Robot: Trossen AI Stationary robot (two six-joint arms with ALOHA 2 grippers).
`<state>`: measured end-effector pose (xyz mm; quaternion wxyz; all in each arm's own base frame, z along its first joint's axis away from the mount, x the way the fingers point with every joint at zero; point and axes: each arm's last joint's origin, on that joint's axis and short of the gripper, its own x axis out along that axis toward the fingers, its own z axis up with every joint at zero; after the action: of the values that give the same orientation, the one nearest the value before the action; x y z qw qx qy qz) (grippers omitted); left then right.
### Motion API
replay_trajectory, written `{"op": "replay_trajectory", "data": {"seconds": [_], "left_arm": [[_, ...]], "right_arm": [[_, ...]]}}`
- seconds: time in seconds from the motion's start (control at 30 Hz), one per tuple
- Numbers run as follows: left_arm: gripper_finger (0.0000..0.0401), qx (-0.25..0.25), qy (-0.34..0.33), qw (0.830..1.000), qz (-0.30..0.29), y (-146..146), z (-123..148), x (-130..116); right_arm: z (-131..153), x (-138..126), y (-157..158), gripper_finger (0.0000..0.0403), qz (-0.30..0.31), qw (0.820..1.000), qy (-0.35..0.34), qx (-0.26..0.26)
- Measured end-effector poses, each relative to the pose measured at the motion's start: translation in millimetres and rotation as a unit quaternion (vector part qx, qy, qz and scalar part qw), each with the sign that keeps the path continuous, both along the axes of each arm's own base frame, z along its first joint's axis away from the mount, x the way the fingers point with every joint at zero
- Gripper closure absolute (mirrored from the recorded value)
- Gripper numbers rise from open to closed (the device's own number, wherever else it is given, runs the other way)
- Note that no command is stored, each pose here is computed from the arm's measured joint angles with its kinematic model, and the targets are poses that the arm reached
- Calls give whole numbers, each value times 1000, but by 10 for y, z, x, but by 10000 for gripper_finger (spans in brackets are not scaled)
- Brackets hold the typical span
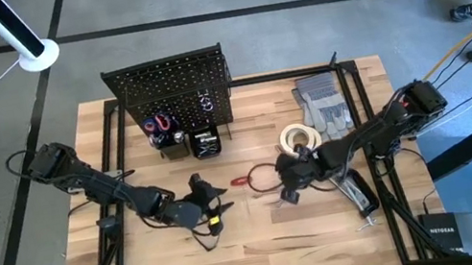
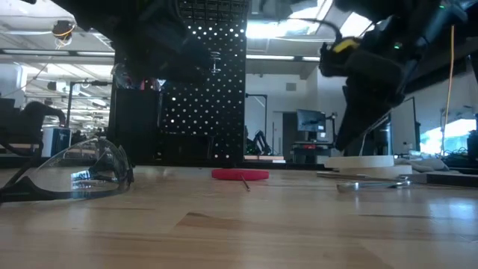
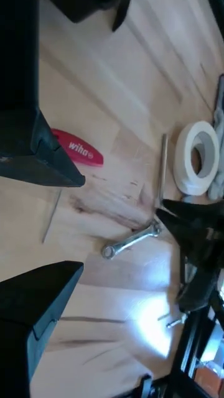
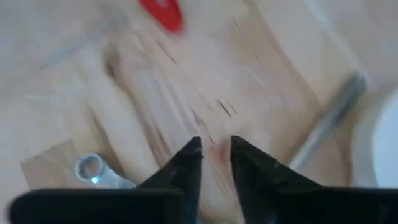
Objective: Hang tools onto peg board
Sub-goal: Put the fork tube into the left pegboard organizer bin
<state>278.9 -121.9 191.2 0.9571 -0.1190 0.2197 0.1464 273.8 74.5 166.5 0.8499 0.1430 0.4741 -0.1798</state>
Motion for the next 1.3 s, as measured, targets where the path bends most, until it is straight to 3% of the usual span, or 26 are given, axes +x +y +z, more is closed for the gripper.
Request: {"op": "replay_trajectory", "data": {"seconds": [0.2,0.37,0.47,0.73,1.0,1.13,1.3], "left_arm": [[207,-2,48,999,16,10,-151,-28],[207,0,52,999,-12,35,-388,160],[207,-9,58,998,-32,81,-508,339],[207,39,85,993,-68,87,-545,909],[207,49,72,992,-90,160,-637,1387],[207,41,69,993,-92,181,-793,1513],[207,31,59,994,-87,165,-850,1543]], "right_arm": [[27,-42,-151,248,-67,993,71,67],[-11,-61,-283,230,-115,986,96,75],[-60,-42,-326,241,-132,983,102,75],[-242,8,-425,293,-158,978,128,50],[-373,63,-440,361,-137,979,147,44],[-380,62,-440,386,-135,979,148,42],[-385,70,-436,376,-135,980,143,40]]}}
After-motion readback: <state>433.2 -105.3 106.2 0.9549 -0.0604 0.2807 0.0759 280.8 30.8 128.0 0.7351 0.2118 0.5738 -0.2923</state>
